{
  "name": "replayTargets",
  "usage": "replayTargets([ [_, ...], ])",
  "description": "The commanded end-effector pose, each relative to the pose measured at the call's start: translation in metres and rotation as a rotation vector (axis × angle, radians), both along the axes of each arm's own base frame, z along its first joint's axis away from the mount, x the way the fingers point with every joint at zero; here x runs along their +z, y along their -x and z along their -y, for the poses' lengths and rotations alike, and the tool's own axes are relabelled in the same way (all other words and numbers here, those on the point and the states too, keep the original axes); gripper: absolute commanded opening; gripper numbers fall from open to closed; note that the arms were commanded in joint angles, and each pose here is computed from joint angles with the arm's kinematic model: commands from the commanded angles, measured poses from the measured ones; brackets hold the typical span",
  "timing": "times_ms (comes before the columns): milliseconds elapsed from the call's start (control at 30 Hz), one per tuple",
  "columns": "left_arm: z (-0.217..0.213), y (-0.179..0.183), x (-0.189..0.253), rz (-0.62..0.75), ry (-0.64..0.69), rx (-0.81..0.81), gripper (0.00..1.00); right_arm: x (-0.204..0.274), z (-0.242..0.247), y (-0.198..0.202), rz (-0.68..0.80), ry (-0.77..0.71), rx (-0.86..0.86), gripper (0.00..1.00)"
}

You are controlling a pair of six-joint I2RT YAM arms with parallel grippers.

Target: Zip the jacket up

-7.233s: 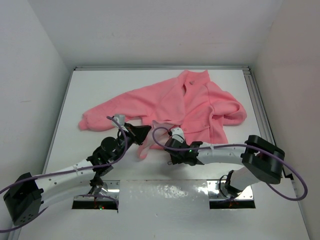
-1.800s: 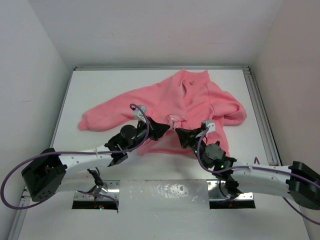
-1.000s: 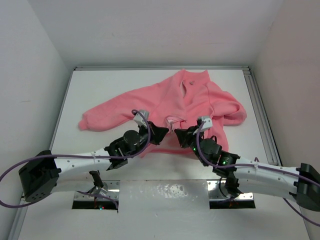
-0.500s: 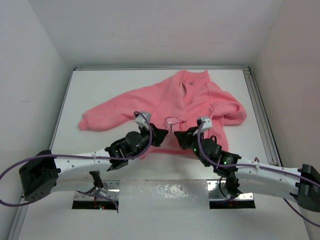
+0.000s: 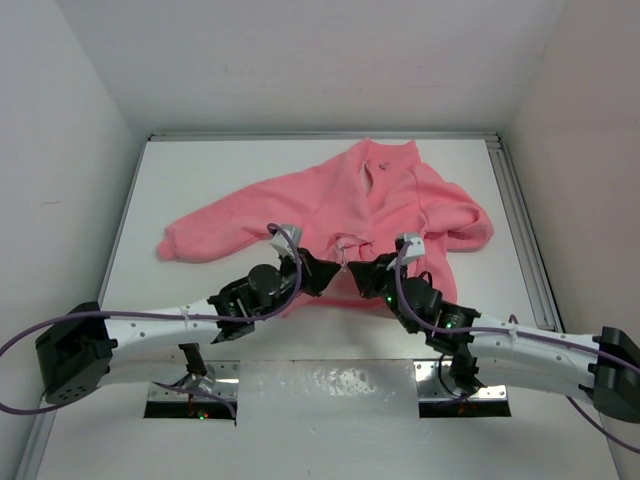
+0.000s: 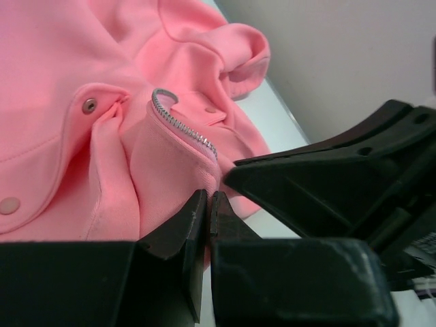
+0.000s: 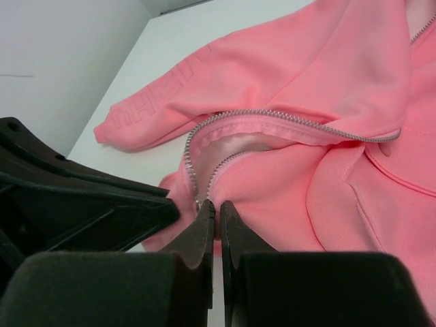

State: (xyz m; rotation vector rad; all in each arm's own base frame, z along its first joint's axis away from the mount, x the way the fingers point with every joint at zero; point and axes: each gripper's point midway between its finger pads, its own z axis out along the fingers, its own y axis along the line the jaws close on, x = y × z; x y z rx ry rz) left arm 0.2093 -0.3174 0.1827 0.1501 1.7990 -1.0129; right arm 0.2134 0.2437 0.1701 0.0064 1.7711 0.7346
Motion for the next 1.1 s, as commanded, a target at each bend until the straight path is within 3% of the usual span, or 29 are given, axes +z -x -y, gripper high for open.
replayTargets([
  [0,0.014,0.026,0.03,0.003,0.129,-0.121,0.0,0.049,-0.006,-0.002,0.099,-0.197,-0.003,0.0],
  [333,0.009,0.035,0.02,-0.127,0.215,-0.111,0.0,0.068,0.015,0.004,0.21,-0.308,-0.015,0.0],
  [600,0.011,0.032,0.009,-0.199,0.208,-0.082,0.0,0.084,0.019,0.013,0.245,-0.37,0.019,0.0],
  [800,0.02,0.031,0.007,-0.222,0.196,-0.105,0.0,0.085,0.008,0.014,0.197,-0.303,0.055,0.0],
  [1067,0.017,0.033,0.015,-0.199,0.224,-0.122,0.0,0.041,0.015,0.015,0.065,-0.197,0.026,0.0],
])
